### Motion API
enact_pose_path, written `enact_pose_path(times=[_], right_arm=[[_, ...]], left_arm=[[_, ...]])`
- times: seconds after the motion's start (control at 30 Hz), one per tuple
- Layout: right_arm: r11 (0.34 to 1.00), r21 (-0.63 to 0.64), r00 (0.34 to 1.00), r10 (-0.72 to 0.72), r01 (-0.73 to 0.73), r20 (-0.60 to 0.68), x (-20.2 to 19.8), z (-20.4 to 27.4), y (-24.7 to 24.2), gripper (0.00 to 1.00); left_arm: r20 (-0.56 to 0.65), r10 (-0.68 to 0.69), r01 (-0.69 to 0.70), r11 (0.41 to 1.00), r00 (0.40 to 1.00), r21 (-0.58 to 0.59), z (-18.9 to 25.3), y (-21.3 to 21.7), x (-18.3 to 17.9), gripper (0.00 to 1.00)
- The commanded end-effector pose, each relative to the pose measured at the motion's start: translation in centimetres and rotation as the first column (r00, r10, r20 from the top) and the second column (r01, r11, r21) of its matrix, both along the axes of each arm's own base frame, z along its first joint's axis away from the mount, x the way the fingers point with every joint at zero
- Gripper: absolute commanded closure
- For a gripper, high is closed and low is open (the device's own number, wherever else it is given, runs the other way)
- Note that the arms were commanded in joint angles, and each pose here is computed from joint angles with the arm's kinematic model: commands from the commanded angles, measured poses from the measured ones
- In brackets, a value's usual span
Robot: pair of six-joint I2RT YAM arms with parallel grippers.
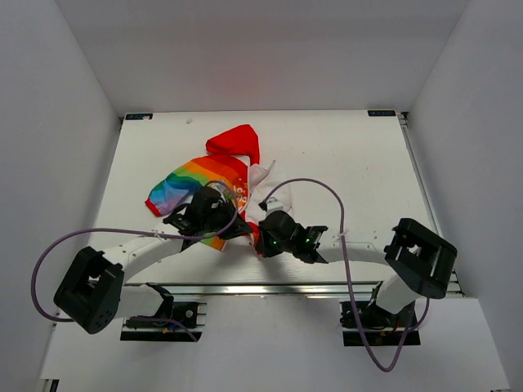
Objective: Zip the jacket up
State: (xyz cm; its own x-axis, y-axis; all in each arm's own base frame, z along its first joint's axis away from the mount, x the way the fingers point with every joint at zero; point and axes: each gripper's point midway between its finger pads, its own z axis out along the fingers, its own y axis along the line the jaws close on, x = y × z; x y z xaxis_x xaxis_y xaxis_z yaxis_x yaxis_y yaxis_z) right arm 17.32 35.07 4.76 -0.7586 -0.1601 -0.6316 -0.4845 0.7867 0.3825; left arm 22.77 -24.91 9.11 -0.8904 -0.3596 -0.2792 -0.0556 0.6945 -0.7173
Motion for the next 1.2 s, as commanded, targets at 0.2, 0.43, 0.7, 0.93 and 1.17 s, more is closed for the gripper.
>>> enact_pose_path(times=[0.2, 0.43, 0.7, 0.93, 1.17], right_arm=[[0.959, 0.112, 0.965, 0.262, -0.26, -0.006, -3.3, 4.1, 0.3, 1.0], [0.932, 0.136, 0.937, 0.344, -0.335, -0.053, -4.7, 5.7, 0.4, 1.0], [0.924, 0.205, 0.935, 0.345, -0.321, -0.089, -4.2, 7.2, 0.4, 1.0], [0.923, 0.218, 0.931, 0.346, -0.316, -0.115, -3.8, 7.8, 0.1, 1.0], [0.909, 0.252, 0.926, 0.366, -0.333, -0.096, -3.9, 9.0, 0.5, 1.0]], left_arm=[[0.178, -0.17, 0.175, 0.985, 0.969, -0.01, 2.9, -0.5, -1.1, 0.21], [0.28, -0.238, 0.255, 0.967, 0.93, -0.024, 4.4, -0.5, -2.3, 0.35], [0.284, -0.307, 0.334, 0.941, 0.909, -0.053, 4.0, -1.1, -3.7, 0.48], [0.329, -0.337, 0.384, 0.919, 0.882, -0.087, 4.7, -1.4, -4.7, 0.47], [0.303, -0.361, 0.405, 0.909, 0.882, -0.096, 3.8, -1.7, -4.9, 0.52]])
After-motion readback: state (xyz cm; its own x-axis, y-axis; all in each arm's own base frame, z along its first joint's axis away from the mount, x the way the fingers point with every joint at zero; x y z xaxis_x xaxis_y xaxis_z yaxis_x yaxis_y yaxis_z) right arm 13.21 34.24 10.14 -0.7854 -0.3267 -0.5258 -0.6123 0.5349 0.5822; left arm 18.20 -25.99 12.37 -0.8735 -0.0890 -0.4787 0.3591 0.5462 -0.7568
